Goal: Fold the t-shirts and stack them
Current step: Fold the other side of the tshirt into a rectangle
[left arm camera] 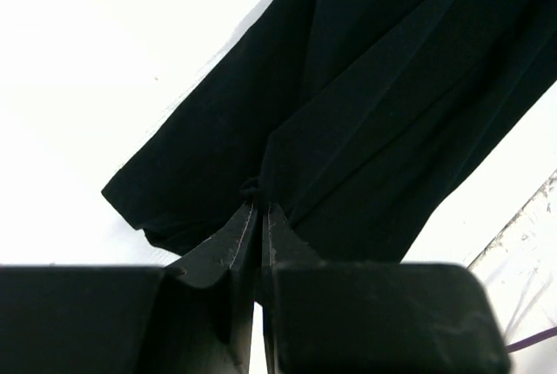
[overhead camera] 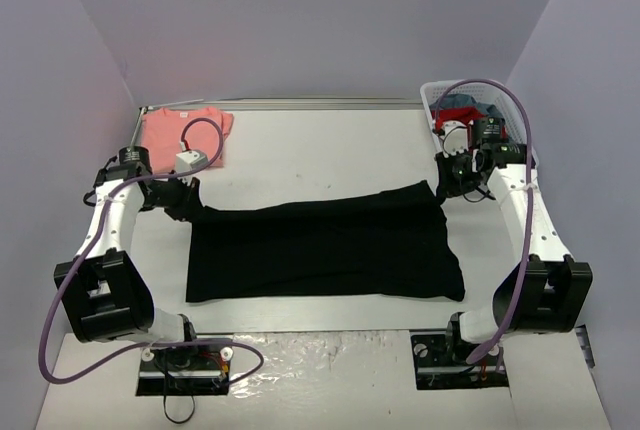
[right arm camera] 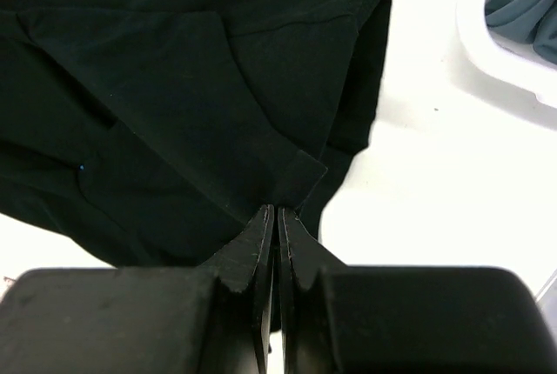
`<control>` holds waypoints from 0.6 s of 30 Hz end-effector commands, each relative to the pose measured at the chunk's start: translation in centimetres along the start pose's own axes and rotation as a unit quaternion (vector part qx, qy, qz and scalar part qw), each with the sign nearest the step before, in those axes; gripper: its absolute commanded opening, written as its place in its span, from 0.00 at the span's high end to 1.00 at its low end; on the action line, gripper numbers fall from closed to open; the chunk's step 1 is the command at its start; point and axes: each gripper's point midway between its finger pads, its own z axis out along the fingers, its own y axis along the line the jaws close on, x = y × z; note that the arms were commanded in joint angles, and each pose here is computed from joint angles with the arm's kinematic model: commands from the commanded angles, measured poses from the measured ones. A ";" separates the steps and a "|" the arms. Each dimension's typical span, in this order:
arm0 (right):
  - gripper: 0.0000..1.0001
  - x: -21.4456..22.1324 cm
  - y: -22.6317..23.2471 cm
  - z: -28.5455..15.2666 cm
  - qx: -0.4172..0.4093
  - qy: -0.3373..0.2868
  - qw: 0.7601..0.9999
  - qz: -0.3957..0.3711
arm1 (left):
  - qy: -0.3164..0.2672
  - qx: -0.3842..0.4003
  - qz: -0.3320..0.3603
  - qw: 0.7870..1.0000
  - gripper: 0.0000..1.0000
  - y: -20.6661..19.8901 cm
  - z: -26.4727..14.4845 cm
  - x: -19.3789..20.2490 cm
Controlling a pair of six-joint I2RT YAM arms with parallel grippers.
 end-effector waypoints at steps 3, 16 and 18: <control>1.00 1.5 0.7 -1.5 0.006 0.018 1.000 -0.024 | -0.003 0.015 0.033 0.999 0.98 -1.7 -1.2 0.2; 1.00 5.1 2.1 0.4 -0.019 0.094 0.994 -0.045 | 0.053 0.073 0.040 0.995 0.89 -3.4 -0.6 3.8; 1.00 5.6 2.2 0.9 -0.027 0.112 0.992 -0.048 | 0.060 0.084 0.044 0.994 0.77 -3.8 -0.6 4.4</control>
